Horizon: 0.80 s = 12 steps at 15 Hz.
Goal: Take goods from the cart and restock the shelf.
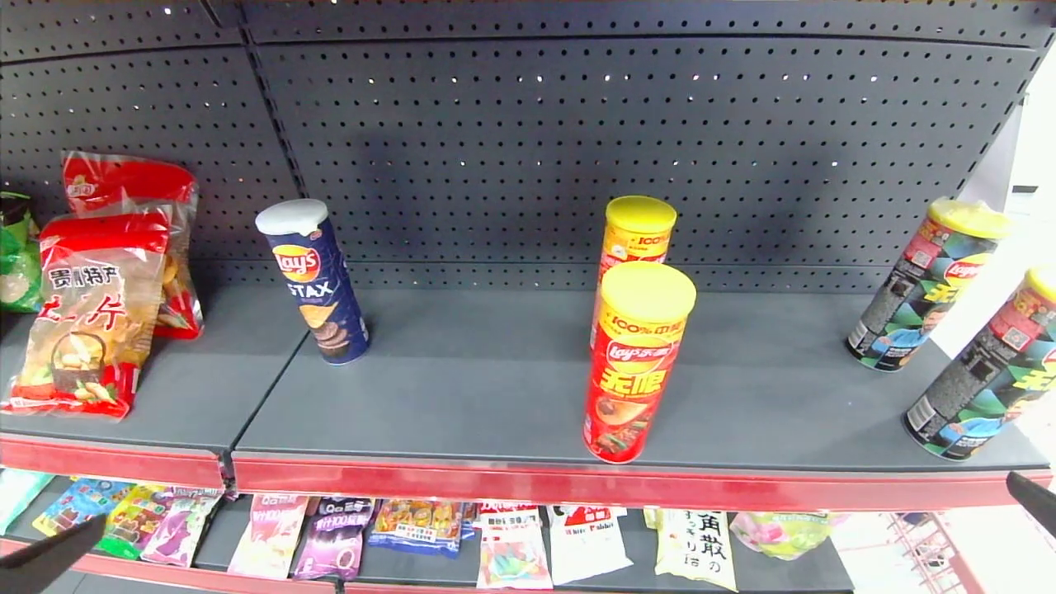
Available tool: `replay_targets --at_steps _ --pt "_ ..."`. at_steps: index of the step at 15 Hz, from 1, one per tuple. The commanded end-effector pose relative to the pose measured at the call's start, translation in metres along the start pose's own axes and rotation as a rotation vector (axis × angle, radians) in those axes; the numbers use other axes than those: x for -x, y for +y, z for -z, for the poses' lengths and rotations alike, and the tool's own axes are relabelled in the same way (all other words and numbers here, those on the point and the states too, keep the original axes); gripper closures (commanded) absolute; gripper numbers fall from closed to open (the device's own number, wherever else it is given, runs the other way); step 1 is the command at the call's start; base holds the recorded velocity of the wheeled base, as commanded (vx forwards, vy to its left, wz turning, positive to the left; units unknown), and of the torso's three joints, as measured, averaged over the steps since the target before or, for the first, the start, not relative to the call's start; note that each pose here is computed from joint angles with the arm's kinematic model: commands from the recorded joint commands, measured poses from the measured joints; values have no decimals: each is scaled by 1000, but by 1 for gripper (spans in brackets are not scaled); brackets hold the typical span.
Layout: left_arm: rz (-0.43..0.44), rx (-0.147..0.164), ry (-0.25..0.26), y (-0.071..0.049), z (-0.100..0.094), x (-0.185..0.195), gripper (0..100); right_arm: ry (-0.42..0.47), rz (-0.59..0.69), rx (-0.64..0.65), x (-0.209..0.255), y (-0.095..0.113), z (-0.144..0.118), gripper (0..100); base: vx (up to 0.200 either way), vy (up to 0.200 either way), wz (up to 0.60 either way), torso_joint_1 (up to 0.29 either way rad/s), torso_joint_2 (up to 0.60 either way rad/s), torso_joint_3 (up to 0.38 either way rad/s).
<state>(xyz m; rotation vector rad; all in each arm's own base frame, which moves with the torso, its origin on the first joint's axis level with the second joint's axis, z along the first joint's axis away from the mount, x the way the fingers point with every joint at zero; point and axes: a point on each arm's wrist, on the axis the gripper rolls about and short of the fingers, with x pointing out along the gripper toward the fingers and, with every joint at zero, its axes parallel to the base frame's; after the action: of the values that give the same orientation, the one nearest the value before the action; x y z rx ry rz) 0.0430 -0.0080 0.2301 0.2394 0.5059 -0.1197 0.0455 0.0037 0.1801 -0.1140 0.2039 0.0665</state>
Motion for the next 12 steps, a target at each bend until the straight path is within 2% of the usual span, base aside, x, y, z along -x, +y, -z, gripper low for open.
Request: replay_targets --at_steps 1,6,8,9,10,12 --pt "-119 64 -124 9 27 63 0 25 45 6 -4 -2 -1 0 0 0 0 0 0 0" --pt "-138 60 -134 9 31 64 0 35 81 52 -3 -4 1 0 0 0 0 0 0 0" --pt "-139 60 -140 8 34 65 0 37 84 53 -4 -4 1 0 -200 0 0 10 0 0" --pt "-140 47 -142 8 39 65 0 38 84 53 -3 -4 2 0 -200 0 0 12 7 2" --pt "-143 24 -149 7 43 67 0 40 84 54 -3 -4 3 0 0 0 0 0 0 0" --pt "-144 11 -157 6 50 67 0 41 83 56 -4 -4 3 0 0 0 0 0 0 0"
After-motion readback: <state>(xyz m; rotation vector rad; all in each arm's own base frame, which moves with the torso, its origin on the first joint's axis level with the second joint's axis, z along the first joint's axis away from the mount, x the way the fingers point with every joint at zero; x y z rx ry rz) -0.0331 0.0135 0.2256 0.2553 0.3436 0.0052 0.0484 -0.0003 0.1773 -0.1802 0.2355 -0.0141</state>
